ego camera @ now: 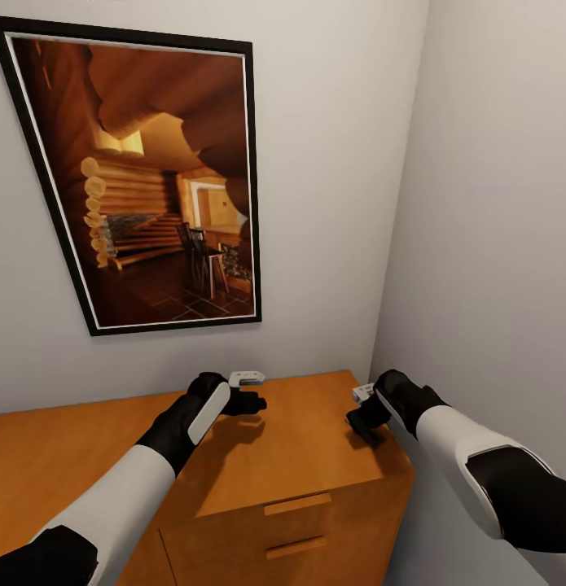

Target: Take the four mousetraps from the cabinet in the bathroom and place them on the bathroom floor. Make sure all four end up on the same floor surface, and ensure that at least two of them are either under or directly next to the same bathroom sink.

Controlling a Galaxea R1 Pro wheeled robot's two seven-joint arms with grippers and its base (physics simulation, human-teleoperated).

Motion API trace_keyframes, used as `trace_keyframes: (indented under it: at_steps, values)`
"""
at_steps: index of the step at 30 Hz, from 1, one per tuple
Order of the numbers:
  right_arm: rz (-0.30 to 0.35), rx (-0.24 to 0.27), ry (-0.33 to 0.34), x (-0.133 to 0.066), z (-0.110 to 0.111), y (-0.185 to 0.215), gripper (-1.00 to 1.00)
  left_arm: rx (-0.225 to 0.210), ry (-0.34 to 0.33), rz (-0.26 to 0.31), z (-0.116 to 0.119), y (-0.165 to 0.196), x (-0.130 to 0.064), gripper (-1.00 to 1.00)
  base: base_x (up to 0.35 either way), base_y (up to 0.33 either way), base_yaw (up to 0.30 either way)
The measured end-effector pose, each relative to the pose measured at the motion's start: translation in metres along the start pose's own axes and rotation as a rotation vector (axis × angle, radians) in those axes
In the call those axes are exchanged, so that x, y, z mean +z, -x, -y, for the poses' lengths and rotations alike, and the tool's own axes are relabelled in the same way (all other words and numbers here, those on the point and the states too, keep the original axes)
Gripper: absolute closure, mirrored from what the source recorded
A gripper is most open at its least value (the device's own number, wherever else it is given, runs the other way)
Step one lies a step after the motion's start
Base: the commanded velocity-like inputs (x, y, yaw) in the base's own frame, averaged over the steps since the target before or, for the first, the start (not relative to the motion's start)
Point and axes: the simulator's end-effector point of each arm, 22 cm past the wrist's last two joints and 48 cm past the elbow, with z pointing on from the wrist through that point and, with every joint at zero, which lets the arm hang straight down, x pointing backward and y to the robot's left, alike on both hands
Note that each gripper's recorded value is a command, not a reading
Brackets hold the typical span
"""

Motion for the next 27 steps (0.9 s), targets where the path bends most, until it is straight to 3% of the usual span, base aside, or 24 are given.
trace_keyframes:
  at_steps: [11, 14, 17, 19, 23, 27]
  values:
    - [0.003, 0.016, 0.011, -0.001, 0.0, 0.0, 1.0, -0.001, 0.001, 0.0, -0.001, 0.0, 0.0, -1.0, 0.0, 0.0, 0.0]
    - [-0.003, 0.044, 0.03, -0.003, -0.001, -0.001, 1.0, 0.001, 0.001, -0.001, -0.001, 0.0, 0.0, -1.0, 0.0, 0.0, 0.0]
    - [-0.052, 0.09, 0.035, -0.008, 0.0, -0.009, 1.0, 0.005, 0.003, -0.002, -0.001, -0.001, 0.0, -1.0, 0.0, 0.0, 0.0]
    - [-0.08, 0.114, 0.013, -0.03, -0.001, 0.004, 1.0, 0.008, 0.004, -0.002, 0.0, -0.001, 0.001, -1.0, 0.0, 0.0, 0.0]
    - [0.122, 0.057, 0.002, -0.079, -0.009, 0.076, 1.0, 0.012, 0.005, 0.001, 0.0, 0.0, 0.0, -1.0, 0.0, 0.0, 0.0]
    - [0.239, 0.026, -0.007, -0.112, -0.013, 0.112, 1.0, 0.012, 0.005, 0.001, -0.001, 0.0, 0.001, -1.0, 0.0, 0.0, 0.0]
